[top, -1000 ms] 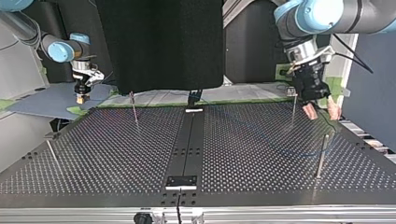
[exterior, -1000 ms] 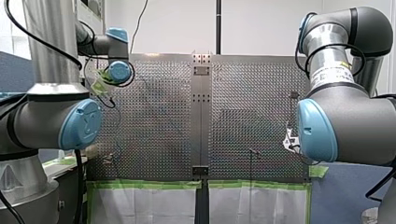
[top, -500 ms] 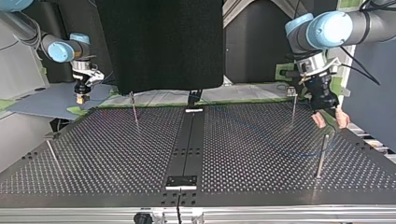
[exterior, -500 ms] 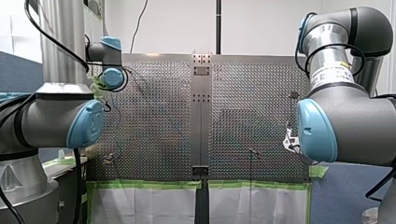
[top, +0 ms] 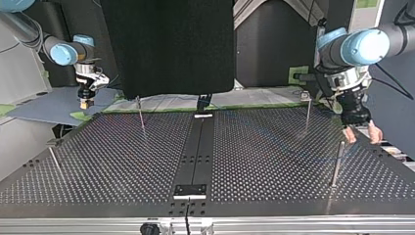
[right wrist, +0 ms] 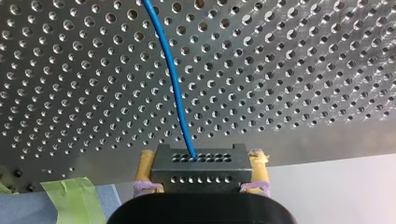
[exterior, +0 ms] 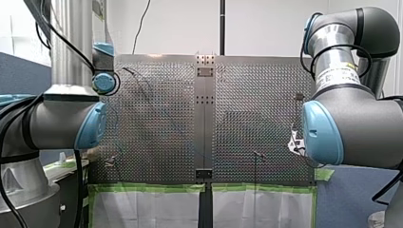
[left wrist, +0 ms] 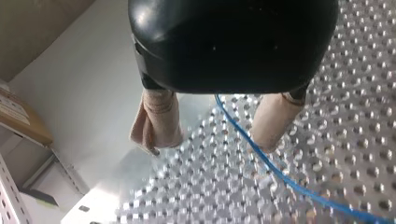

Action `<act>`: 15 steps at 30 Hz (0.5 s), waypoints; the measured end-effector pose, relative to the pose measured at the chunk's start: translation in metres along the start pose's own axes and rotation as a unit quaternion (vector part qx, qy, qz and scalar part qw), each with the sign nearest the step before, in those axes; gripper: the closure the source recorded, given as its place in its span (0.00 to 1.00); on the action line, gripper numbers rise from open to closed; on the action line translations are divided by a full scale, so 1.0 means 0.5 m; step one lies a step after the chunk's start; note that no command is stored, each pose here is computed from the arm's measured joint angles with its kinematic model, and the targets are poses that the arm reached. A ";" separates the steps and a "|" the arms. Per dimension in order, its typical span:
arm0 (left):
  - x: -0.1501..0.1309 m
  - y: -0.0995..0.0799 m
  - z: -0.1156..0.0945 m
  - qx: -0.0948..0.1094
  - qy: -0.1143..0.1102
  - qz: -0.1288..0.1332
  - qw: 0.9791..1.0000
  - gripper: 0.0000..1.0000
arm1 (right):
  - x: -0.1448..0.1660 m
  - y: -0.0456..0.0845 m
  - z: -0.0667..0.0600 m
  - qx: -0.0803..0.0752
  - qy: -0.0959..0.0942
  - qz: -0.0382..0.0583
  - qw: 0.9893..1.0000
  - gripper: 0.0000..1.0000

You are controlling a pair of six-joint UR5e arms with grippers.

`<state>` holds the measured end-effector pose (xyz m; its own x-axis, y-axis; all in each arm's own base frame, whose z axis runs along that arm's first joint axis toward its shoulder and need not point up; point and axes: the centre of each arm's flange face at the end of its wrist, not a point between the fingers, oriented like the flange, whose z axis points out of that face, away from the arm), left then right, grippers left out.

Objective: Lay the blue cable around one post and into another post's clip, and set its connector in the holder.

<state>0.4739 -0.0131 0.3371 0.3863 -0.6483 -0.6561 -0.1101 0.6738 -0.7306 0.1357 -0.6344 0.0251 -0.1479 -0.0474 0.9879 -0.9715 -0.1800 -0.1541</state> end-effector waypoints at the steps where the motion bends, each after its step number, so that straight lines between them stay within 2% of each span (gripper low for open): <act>1: -0.002 0.005 0.007 0.000 0.000 -0.002 1.000 0.00 | 0.000 -0.001 0.000 0.000 0.000 0.000 1.000 1.00; 10: -0.052 0.030 0.085 0.005 -0.030 -0.021 0.999 0.00 | -0.002 -0.006 -0.001 0.002 -0.001 0.000 1.000 1.00; 15: -0.055 0.007 0.112 0.020 -0.033 -0.031 0.999 0.00 | -0.002 -0.008 -0.001 0.003 -0.002 -0.001 1.000 1.00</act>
<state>0.5141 0.0268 0.3630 0.4509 -0.6657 -0.5946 -0.0482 0.6470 -0.7610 0.1395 -0.6333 0.0249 -0.1457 -0.0504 0.9880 -0.9707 -0.1854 -0.1526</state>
